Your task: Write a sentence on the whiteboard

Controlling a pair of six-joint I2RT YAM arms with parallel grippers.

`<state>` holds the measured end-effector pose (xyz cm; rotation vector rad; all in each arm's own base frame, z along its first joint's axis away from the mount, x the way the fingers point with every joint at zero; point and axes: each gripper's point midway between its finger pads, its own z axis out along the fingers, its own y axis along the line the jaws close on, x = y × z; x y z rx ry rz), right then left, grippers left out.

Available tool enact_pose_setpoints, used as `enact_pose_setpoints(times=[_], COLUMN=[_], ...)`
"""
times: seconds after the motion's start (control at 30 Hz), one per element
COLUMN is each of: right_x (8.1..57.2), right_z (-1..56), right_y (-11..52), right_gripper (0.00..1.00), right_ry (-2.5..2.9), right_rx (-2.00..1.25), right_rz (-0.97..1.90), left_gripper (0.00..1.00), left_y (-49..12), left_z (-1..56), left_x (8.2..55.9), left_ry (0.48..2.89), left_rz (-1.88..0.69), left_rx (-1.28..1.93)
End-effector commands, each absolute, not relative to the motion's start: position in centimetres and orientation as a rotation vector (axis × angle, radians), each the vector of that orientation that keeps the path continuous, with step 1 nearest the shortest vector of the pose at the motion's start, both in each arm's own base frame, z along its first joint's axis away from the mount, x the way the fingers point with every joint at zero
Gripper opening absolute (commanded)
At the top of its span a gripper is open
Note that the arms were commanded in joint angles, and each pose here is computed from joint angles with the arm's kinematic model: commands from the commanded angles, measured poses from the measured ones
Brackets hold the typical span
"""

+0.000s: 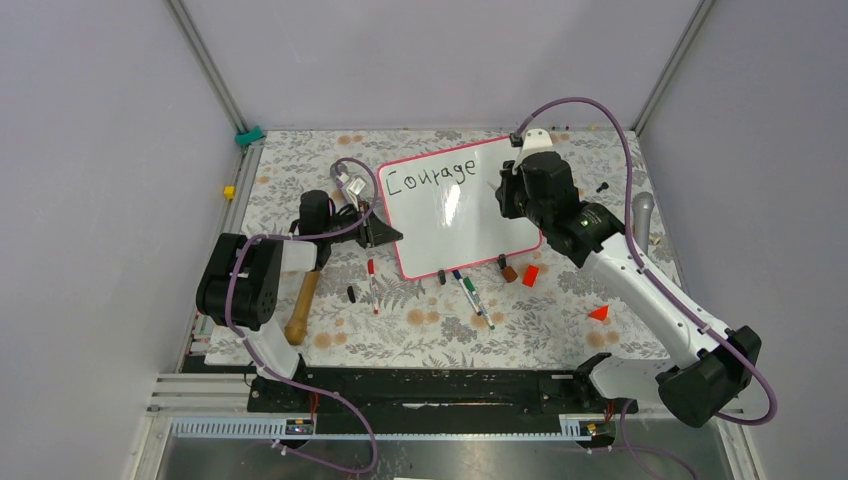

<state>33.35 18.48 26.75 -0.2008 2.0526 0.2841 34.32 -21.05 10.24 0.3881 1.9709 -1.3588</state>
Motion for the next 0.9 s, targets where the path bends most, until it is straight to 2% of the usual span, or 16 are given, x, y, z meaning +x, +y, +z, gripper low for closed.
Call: enact_pose_setpoints(times=[0.0,0.23,0.5,0.87], right_x=[33.9,33.9,34.1,33.8], right_z=[28.9,28.4,27.5,26.5], right_y=[18.4,18.2,19.2,23.4], right_gripper=[0.00,0.00,0.00,0.00], right_ry=[1.996,2.000,2.034,2.041], right_rx=[-0.205,-0.212,-0.218,-0.320], right_rz=[0.260,0.243,0.284,0.208], left_gripper=[0.00,0.00,0.00,0.00], left_y=[-19.4,-18.8,-19.3,-19.9], left_z=[8.0,8.2,8.2,8.0], left_x=[35.7,35.5,35.3,35.6], left_ry=[2.046,2.039,2.035,2.044], left_rz=[-1.232,-1.157,-1.196,-1.256], left_rx=[0.303,0.298,0.331,0.332])
